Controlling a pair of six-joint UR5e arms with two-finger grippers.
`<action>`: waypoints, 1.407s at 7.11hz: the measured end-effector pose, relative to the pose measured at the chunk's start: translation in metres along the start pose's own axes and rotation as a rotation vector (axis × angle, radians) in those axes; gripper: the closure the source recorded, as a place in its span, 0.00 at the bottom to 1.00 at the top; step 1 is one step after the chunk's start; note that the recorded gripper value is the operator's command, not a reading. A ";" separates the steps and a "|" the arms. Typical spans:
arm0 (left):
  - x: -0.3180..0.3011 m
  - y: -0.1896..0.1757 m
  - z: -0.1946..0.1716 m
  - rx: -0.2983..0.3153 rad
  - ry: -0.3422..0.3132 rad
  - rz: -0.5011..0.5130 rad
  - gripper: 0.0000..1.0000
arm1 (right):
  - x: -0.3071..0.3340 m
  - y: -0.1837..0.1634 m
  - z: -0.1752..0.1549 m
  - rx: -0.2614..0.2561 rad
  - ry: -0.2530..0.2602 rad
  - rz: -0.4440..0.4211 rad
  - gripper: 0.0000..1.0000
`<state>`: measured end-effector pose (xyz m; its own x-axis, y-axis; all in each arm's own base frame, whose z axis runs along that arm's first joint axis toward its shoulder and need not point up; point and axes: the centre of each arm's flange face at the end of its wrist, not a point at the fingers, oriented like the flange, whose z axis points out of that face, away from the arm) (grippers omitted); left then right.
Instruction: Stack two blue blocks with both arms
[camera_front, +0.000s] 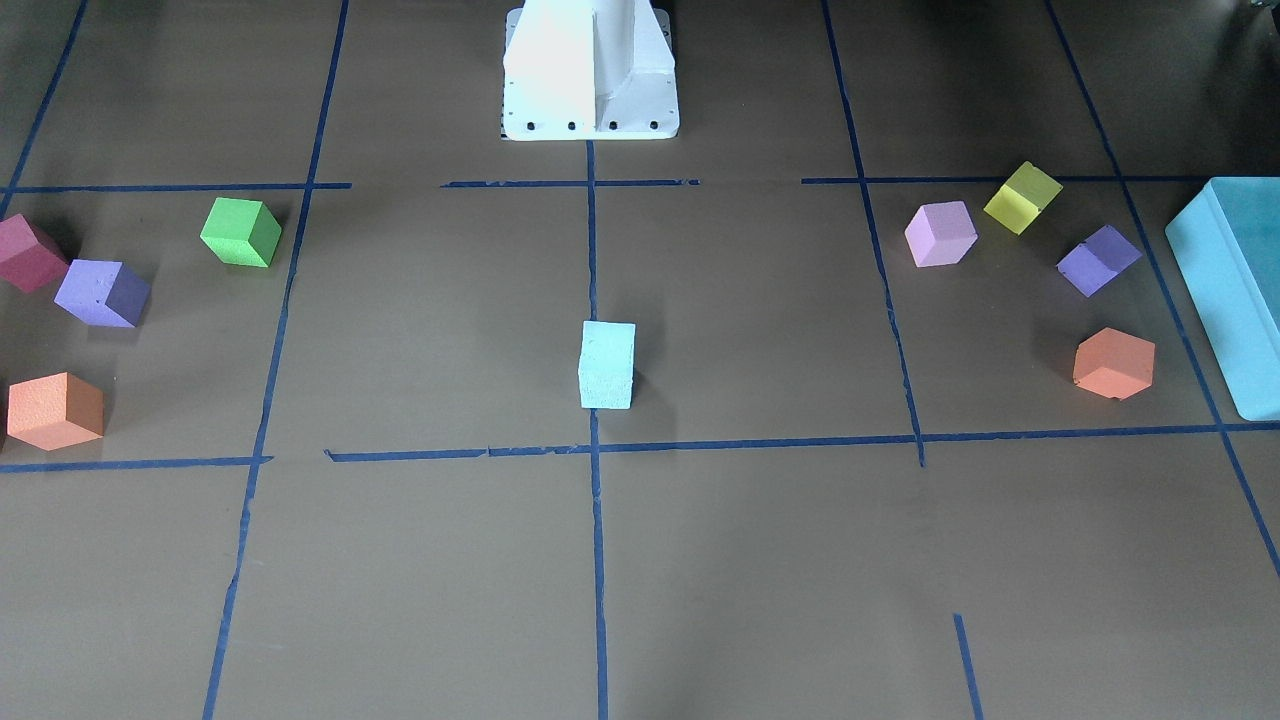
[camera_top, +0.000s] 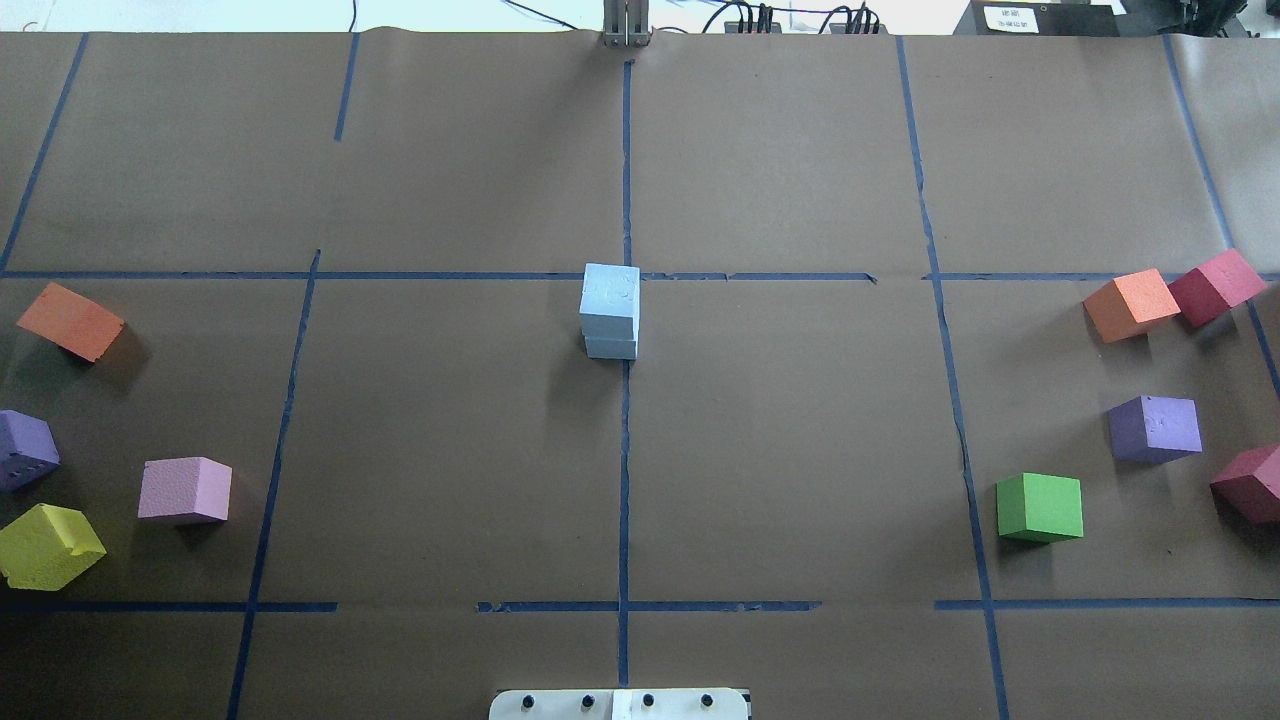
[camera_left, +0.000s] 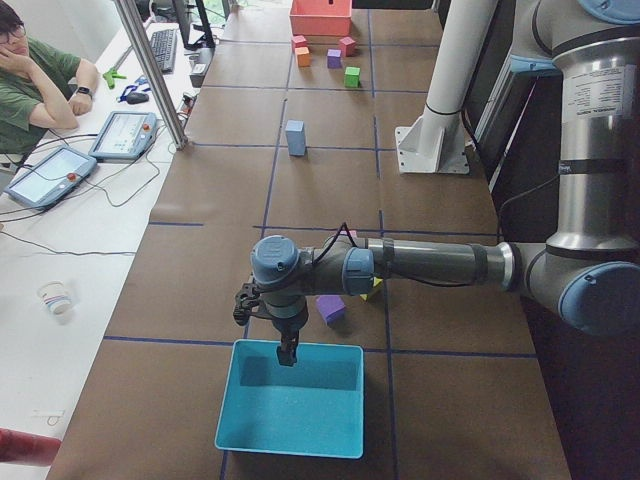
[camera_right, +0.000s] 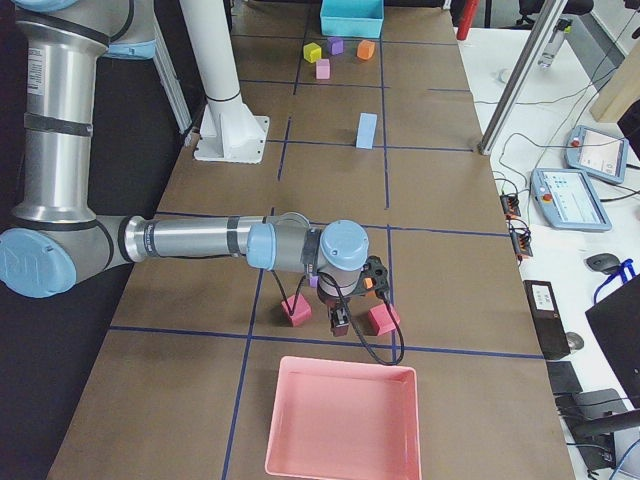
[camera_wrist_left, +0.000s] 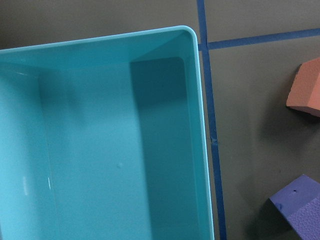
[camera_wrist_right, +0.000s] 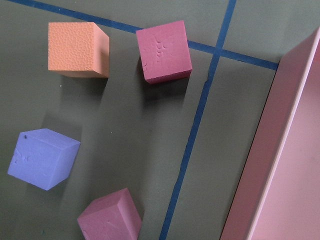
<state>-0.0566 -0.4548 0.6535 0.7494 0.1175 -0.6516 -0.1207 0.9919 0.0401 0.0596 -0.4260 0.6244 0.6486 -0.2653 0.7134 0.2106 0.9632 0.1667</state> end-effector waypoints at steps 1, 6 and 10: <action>0.000 0.000 0.000 0.001 0.000 0.001 0.00 | 0.000 0.000 0.000 0.000 0.000 0.000 0.00; 0.000 0.001 0.001 0.001 0.001 0.003 0.00 | 0.000 0.000 0.000 0.000 0.001 -0.001 0.00; 0.002 0.000 0.004 -0.006 0.001 0.008 0.00 | 0.000 0.000 0.000 0.000 0.000 -0.002 0.00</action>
<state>-0.0527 -0.4543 0.6551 0.7475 0.1251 -0.6523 -0.1301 0.9907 0.0409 0.0589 -0.4262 0.6243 0.6482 -0.2670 0.7131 0.2121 0.9627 0.1677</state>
